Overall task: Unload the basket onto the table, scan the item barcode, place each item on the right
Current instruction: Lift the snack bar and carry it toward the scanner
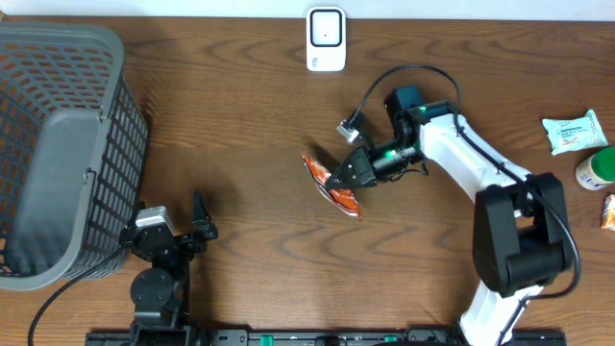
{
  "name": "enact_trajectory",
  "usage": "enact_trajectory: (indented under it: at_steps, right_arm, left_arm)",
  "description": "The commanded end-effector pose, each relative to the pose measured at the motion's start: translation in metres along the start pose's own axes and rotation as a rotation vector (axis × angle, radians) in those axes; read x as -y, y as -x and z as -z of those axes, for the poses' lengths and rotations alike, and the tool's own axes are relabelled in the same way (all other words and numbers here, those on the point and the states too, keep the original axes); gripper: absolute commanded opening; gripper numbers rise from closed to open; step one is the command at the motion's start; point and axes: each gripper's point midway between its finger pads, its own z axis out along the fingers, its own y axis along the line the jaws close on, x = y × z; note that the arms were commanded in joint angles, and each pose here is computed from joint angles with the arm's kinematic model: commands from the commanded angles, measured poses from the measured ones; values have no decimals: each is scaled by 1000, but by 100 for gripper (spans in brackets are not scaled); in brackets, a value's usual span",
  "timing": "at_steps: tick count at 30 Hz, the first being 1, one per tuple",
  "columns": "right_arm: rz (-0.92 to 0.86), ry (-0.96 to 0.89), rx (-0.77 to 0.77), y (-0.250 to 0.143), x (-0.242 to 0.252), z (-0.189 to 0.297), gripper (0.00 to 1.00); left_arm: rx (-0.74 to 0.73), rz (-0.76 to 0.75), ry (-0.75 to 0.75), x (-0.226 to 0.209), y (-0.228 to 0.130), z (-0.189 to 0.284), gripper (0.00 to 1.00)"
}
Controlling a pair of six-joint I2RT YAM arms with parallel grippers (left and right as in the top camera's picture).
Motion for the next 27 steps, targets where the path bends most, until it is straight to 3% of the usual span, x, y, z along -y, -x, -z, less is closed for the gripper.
enact_trajectory:
  at_steps: [1, 9, 14, 27]
  right_arm:
    - [-24, 228, 42, 3, -10, 1, 1]
    - [-143, 418, 67, 4, 19, -14, 1]
    - [-262, 423, 43, -1, 43, -25, 1]
    - [-286, 424, 59, 1, 48, -19, 1]
  left_arm:
    - [-51, 3, 17, -4, -17, -1, 100]
    - [-51, 3, 17, -4, -17, -1, 100]
    - [-51, 3, 17, -4, -17, -1, 100]
    - [-50, 3, 17, -4, -17, -1, 100]
